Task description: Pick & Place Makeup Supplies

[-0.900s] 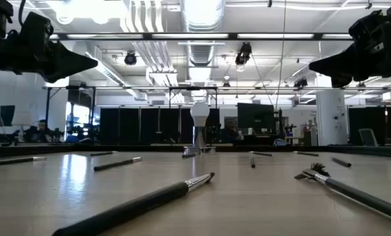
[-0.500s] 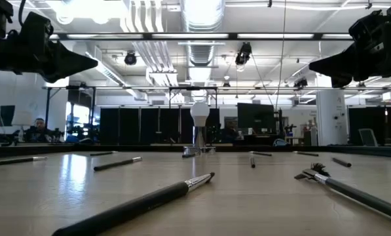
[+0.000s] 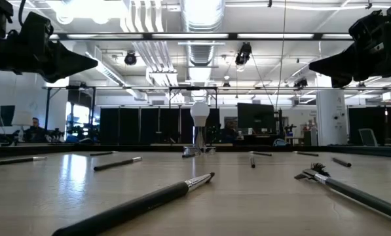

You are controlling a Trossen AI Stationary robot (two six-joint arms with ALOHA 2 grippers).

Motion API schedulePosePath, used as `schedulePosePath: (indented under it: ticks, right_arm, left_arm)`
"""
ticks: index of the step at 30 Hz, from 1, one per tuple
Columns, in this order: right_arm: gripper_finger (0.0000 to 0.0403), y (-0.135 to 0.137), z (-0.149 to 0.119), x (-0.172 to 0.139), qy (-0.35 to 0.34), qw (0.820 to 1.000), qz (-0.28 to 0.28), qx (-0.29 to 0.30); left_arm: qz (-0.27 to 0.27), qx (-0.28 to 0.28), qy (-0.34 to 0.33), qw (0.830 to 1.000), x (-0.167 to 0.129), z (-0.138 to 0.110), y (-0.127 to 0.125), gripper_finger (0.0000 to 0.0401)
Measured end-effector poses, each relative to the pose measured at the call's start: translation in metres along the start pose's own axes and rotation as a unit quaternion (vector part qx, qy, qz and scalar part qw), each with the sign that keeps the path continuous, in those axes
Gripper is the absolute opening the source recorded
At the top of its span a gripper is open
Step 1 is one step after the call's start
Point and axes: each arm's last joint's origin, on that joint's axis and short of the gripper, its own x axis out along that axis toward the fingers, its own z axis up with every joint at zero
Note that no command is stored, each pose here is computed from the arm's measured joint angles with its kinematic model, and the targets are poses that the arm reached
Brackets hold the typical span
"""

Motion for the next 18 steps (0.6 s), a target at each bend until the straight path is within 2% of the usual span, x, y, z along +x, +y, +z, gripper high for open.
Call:
schedulePosePath:
  ticks: [18]
  right_arm:
    - [0.0008, 0.0000, 0.0005, 0.0000, -0.003, 1.000, 0.000, -0.003]
  left_arm:
    - [0.000, 0.000, 0.000, 1.000, 0.0000, 0.0000, 0.0000, 0.0000]
